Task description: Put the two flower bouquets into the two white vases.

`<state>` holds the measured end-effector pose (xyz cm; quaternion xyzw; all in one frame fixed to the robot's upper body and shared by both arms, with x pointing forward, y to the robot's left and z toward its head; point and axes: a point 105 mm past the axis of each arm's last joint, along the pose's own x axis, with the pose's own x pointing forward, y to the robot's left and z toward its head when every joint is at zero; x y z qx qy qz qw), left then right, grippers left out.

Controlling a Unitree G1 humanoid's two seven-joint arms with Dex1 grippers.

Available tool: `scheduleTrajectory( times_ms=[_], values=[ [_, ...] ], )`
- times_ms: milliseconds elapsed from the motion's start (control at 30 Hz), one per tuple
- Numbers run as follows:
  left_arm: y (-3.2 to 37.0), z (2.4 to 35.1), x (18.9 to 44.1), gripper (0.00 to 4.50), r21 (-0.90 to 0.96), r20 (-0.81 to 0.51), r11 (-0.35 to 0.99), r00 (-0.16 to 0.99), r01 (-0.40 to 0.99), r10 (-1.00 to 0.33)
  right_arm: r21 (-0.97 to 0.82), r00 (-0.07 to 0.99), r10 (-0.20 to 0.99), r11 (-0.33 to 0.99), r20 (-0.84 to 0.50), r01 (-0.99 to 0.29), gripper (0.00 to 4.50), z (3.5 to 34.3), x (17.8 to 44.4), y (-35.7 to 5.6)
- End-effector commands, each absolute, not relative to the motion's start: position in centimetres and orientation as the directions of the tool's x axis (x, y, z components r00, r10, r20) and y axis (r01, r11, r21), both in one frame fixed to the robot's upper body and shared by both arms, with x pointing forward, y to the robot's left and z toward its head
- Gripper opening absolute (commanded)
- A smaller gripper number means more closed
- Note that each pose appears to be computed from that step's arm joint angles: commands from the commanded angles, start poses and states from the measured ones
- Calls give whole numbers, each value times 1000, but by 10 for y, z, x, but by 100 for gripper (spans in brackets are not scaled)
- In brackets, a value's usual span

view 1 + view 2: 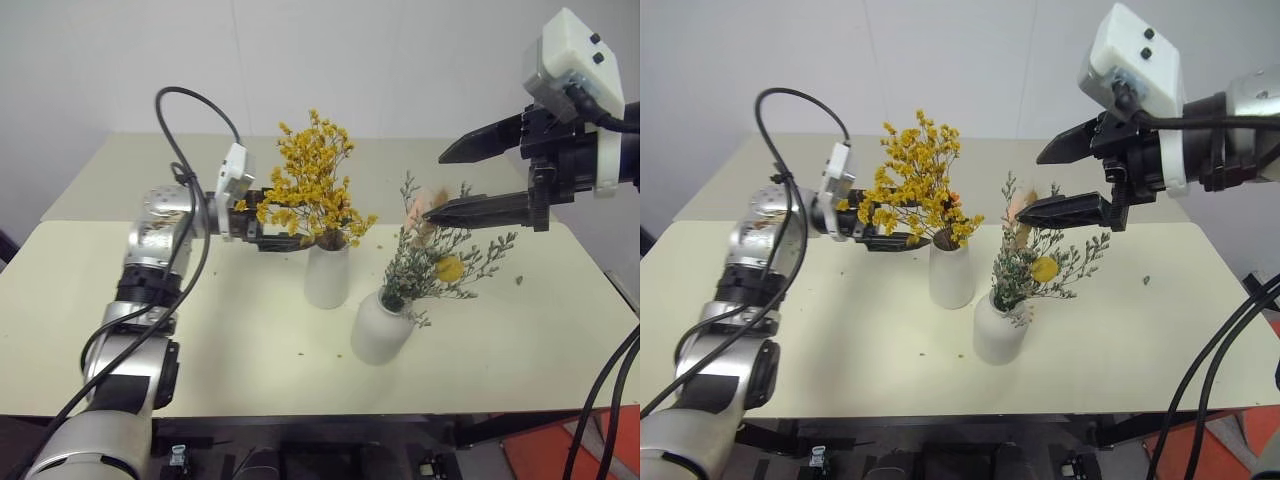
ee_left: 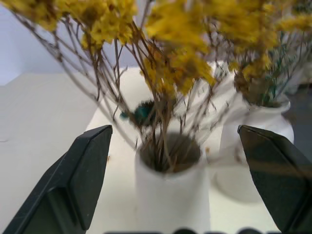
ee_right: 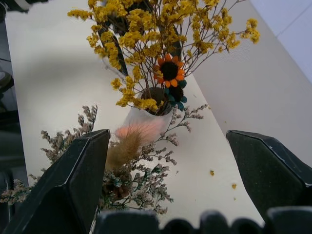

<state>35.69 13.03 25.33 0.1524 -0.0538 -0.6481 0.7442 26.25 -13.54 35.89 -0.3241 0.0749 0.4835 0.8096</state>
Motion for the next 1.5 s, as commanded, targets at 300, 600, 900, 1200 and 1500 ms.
scheduleTrajectory(
  times_ms=[300, 600, 900, 1200, 1500],
  values=[
    [190, 294, 316, 449, 367, 30, 318, 330, 875, -943, -464, 607, 729, 438, -317, -770, 450, 375, 251, -165],
    [211, 302, 294, 449, 379, 5, 383, 412, 843, -911, -456, 702, 702, 590, -118, -666, 450, 377, 235, -213],
    [221, 304, 290, 449, 375, -22, 396, 435, 838, -900, -360, 740, 635, 652, -222, -668, 450, 331, 230, -254],
    [226, 293, 287, 449, 357, -64, 405, 455, 842, -888, -322, 690, 634, 610, -349, -724, 450, 288, 218, -268],
    [232, 282, 284, 449, 338, -69, 432, 480, 836, -875, -363, 683, 657, 581, -319, -728, 450, 277, 211, -269]
  ],
)
